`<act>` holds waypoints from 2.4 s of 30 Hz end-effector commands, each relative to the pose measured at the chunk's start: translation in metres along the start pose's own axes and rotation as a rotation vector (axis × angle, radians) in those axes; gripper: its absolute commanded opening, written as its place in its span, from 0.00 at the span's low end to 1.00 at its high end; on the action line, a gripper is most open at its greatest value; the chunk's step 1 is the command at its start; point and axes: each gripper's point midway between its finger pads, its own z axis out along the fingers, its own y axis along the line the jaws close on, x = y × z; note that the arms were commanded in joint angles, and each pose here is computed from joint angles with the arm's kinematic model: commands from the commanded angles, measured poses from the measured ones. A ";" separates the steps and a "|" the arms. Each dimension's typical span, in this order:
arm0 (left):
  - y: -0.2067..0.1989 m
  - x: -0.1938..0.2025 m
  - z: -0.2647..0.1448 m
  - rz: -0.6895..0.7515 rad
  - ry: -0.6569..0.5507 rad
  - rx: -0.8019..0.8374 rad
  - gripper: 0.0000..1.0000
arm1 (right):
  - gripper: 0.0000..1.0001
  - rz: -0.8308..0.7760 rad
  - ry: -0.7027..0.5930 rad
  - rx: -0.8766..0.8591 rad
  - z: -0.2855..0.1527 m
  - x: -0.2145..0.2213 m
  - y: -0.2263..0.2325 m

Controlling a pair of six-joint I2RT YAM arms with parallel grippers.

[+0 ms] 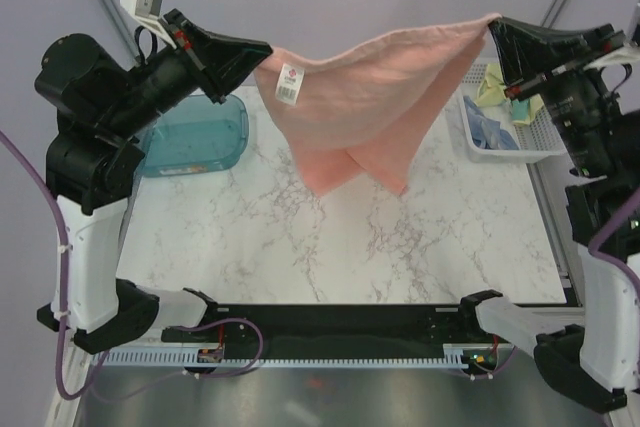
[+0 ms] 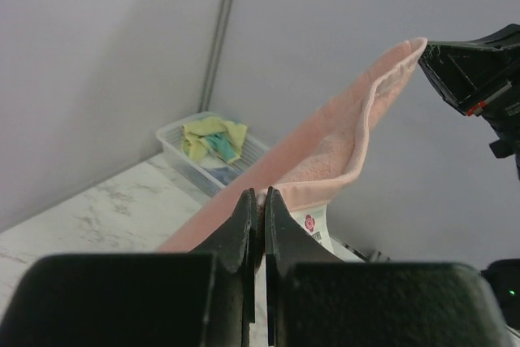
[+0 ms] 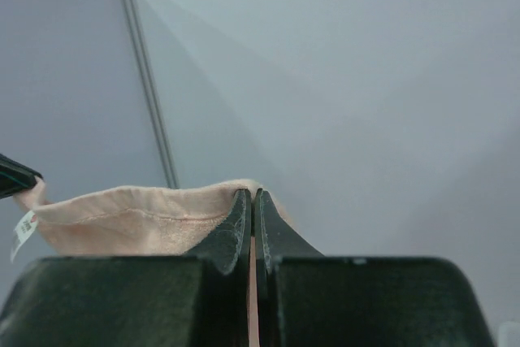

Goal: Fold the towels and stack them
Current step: Flatten out the crumpled towel

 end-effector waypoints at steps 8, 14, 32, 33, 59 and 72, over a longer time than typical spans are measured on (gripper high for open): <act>-0.071 0.001 -0.058 -0.133 0.024 0.235 0.02 | 0.00 0.182 -0.126 -0.201 -0.059 -0.049 0.057; -0.107 -0.024 -0.071 -0.202 -0.006 0.388 0.02 | 0.00 0.242 -0.247 -0.394 -0.077 -0.115 0.100; 0.011 0.000 0.010 -0.173 -0.018 -0.049 0.02 | 0.00 0.247 -0.158 -0.060 0.008 -0.038 0.018; 0.032 0.012 0.025 -0.173 0.007 -0.094 0.02 | 0.00 0.244 -0.115 -0.037 0.021 -0.014 0.008; 0.306 0.095 0.170 0.026 -0.058 -0.254 0.02 | 0.00 0.164 0.119 -0.070 0.220 0.282 -0.127; 0.230 0.072 0.122 0.131 -0.001 -0.211 0.02 | 0.00 0.095 0.174 -0.086 0.165 0.224 -0.095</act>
